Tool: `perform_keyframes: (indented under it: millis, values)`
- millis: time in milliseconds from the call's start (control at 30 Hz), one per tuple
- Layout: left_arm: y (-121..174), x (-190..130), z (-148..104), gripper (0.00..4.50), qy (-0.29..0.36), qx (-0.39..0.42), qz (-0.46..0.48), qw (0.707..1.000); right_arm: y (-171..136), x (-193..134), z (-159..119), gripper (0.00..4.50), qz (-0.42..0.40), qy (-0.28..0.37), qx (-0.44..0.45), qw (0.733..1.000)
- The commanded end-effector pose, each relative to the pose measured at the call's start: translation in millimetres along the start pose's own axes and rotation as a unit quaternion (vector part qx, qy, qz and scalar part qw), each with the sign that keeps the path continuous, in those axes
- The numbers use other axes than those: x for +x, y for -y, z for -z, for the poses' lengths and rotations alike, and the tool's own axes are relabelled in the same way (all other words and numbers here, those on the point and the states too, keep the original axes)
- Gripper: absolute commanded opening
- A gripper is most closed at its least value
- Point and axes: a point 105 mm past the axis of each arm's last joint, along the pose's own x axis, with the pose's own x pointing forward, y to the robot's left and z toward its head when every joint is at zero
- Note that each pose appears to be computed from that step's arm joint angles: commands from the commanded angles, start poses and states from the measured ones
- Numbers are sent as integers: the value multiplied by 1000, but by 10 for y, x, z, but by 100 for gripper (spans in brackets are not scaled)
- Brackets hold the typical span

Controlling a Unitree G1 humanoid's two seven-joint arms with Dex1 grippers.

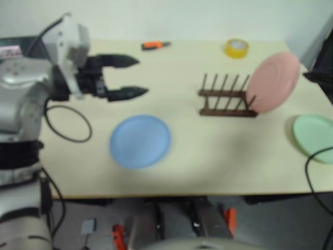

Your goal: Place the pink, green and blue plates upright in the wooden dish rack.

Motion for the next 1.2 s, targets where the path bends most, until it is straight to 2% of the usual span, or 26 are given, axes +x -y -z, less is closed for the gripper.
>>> perform_keyframes:
  millis: [33, 233, 433, 700, 767, 933, 1033, 1200]
  values:
    - [100, 199, -36, 408, 6, 17, 28, 999, 11, -306, -163, 341, 21, 19, -20, 999]
    - [297, 637, 156, 408, -12, 6, 67, 998, -48, -603, 53, 341, 47, -18, -16, 999]
    - [567, 1092, 249, 408, -10, 13, 113, 993, -179, -608, 478, 341, 71, -110, -34, 991]
    - [788, 1438, 401, 408, -38, 9, 124, 991, -288, -596, 776, 341, 75, -143, -28, 987]
    - [819, 1448, 415, 408, -39, 9, 125, 991, -296, -585, 767, 341, 80, -138, -37, 986]
    - [817, 1406, 432, 408, -42, 6, 121, 992, -304, -364, 497, 341, 100, -60, -66, 991]
    - [734, 1424, 417, 408, -45, 3, 96, 994, -245, -191, 464, 341, 137, -51, -96, 985]
    - [723, 1461, 356, 408, -39, -4, 83, 996, -256, -115, 505, 341, 129, -55, -88, 986]
